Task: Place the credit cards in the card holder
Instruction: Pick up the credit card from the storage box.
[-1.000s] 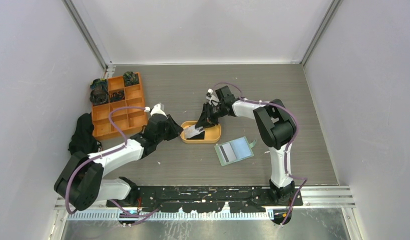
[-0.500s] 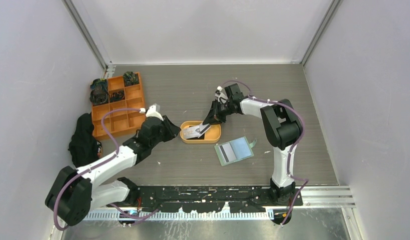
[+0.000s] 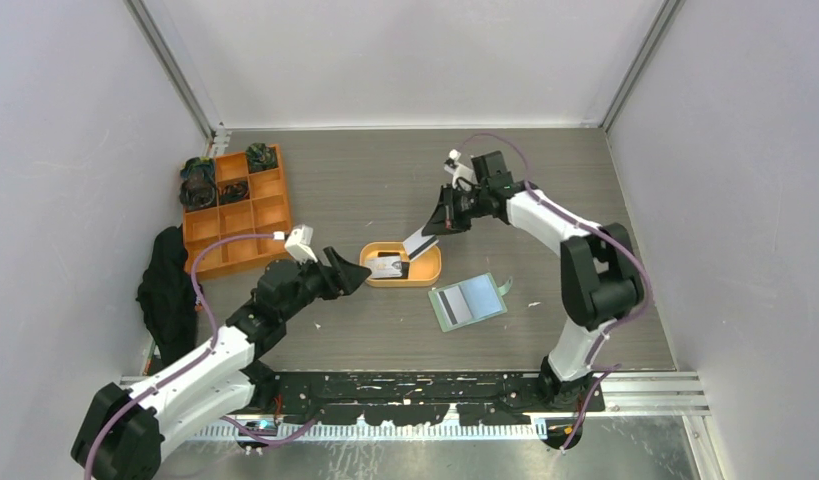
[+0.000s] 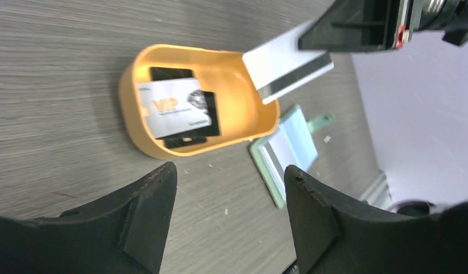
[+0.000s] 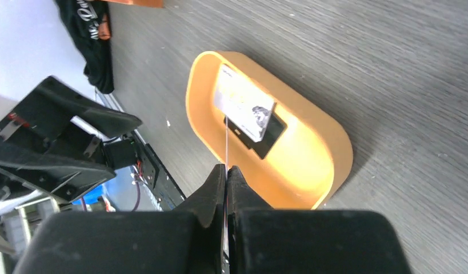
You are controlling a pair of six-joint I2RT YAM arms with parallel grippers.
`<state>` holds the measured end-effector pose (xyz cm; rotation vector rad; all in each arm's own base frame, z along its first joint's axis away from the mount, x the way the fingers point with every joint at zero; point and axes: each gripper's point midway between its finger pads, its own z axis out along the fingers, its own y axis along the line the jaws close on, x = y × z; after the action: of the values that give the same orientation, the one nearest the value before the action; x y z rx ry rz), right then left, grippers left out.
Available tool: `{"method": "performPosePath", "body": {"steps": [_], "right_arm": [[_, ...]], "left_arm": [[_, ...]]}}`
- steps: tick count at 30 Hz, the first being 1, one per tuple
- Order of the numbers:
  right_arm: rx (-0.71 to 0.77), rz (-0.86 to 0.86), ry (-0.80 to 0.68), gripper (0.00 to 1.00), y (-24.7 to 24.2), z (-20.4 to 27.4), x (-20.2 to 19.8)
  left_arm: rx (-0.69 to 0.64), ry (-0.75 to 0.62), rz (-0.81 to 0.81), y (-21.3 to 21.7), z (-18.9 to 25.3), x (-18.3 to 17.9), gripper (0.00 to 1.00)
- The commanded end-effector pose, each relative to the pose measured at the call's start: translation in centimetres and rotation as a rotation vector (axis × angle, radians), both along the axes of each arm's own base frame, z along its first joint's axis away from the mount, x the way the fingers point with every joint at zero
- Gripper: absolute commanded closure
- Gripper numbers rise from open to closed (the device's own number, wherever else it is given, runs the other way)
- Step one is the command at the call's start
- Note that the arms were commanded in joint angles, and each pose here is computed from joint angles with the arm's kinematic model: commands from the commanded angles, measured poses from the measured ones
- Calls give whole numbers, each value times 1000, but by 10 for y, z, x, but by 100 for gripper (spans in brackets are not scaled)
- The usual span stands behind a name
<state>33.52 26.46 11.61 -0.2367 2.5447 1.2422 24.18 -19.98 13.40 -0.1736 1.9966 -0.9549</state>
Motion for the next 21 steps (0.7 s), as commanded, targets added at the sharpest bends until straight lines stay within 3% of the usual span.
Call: {"method": "performPosePath", "body": {"steps": [1,7,11,18,21], "right_arm": [[95,147,-210,99,-7,55,-22],[323,317,-381,99,-2,100,-74],[394,383,-499,99,-6,118,-101],[402,557,-578,99,-12,116,-136],[394,633,-607,99,-12,108,-151]], "left_arm": [[-171,-240,-213,-27,59,-23,31],[-366,-365,-305,-30,86,-54,30],[-384,-424,-370,-44,96,-71,30],[-207,-640,-616,-68,97,-103,30],[-102,-638,-691,-73,87,-104,30]]}}
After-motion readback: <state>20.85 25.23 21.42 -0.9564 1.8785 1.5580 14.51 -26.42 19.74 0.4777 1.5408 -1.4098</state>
